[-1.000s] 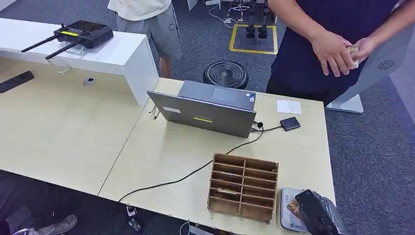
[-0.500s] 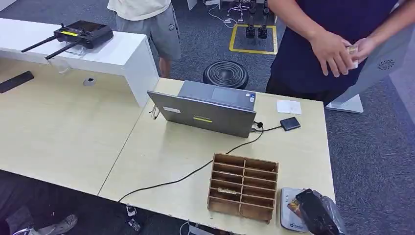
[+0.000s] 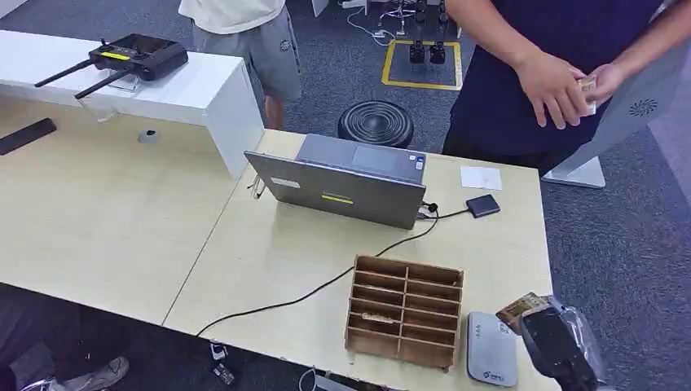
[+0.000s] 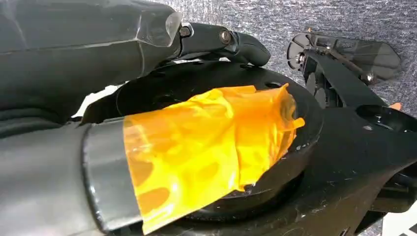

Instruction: Pass the card to the sensor for recognition and then transmit it.

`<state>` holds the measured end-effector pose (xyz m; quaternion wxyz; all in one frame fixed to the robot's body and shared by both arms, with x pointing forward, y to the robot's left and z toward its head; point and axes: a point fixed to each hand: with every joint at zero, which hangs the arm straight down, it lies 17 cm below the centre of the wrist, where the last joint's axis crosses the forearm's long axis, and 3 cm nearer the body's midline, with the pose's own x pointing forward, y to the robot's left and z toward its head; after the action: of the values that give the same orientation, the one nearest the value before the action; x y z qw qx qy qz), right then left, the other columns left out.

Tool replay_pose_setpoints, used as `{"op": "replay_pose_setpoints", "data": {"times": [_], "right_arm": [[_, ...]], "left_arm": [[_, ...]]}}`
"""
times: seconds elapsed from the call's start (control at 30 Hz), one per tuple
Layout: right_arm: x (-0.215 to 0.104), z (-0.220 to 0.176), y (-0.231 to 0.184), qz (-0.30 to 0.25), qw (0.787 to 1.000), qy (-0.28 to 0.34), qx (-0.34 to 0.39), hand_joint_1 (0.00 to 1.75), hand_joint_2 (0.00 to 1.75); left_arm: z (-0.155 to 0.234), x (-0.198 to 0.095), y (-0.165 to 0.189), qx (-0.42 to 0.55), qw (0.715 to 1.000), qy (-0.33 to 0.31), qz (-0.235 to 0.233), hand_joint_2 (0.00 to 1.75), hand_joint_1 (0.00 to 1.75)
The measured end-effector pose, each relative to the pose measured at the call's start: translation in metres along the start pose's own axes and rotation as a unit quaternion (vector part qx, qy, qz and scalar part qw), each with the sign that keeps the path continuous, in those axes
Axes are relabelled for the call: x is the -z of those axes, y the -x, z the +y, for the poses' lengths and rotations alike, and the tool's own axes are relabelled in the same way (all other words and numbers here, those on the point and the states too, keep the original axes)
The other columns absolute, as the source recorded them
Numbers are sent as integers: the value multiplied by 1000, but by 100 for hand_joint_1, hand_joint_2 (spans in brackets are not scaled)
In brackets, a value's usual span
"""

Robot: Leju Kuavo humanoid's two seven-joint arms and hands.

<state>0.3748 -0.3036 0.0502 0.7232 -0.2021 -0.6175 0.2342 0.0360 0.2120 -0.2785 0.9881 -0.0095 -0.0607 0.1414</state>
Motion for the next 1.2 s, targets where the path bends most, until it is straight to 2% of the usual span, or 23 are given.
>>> {"op": "replay_pose_setpoints", "data": {"times": [0.33, 0.6, 0.97, 1.2], "right_arm": [[1, -16, -40, -61, 998, 20, -7, 175, 175], [13, -35, -89, -131, 990, 45, -12, 175, 175], [43, -49, -165, -213, 975, 63, -22, 175, 175], [70, -59, -203, -238, 967, 80, -49, 175, 175]], "left_arm": [[-2, 0, 0, 0, 1000, 0, -3, 0, 0], [-3, 0, -1, 0, 1000, 1, -4, 0, 0], [-3, -1, -1, 0, 1000, 4, -5, 0, 0], [-4, -1, -1, 4, 1000, 5, -4, 0, 0]]}}
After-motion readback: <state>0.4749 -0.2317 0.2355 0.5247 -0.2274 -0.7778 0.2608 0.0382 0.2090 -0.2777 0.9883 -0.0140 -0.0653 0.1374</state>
